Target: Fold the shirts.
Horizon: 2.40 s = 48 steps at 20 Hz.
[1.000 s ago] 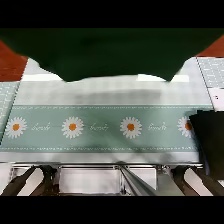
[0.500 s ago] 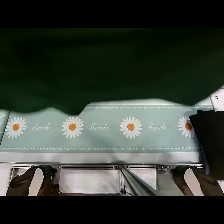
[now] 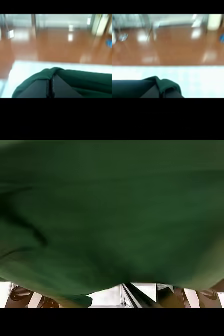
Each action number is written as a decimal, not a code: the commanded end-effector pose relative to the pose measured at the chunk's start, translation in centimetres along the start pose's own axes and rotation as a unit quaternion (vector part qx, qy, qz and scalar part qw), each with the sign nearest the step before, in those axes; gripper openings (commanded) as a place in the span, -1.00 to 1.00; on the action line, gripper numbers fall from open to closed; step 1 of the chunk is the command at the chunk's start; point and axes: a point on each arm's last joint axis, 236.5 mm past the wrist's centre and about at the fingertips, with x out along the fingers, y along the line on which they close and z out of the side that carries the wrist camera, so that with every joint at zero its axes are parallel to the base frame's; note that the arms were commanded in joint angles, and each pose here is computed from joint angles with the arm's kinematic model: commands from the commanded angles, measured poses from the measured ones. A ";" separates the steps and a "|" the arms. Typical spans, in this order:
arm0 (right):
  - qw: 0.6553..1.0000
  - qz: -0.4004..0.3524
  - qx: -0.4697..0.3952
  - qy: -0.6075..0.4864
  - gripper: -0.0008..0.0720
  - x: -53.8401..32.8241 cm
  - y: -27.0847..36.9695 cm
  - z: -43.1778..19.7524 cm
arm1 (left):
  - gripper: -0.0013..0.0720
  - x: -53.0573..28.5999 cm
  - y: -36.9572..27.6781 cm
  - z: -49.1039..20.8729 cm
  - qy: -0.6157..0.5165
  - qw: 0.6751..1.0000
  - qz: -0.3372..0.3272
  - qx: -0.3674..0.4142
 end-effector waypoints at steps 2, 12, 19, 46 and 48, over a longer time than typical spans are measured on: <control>0.986 0.019 0.062 0.154 -0.91 8.0 -4.7 -9.6 | -0.91 10.3 -0.7 -11.1 0.186 0.980 -0.041 -0.057; 0.925 0.035 0.174 0.336 -0.91 33.1 -11.9 -26.9 | -0.91 36.0 -2.1 -29.9 0.363 0.900 -0.105 -0.219; 0.887 0.039 0.255 0.383 -0.91 42.8 -14.3 -30.9 | -0.92 43.8 -4.4 -35.4 0.451 0.836 -0.143 -0.280; 0.786 0.018 0.217 0.579 0.14 31.6 -14.3 -41.2 | 0.43 27.6 -2.3 -45.8 0.656 0.700 -0.152 -0.237; 0.788 0.017 0.216 0.576 0.14 31.0 -14.6 -40.3 | 0.43 26.6 -2.0 -45.3 0.664 0.694 -0.157 -0.230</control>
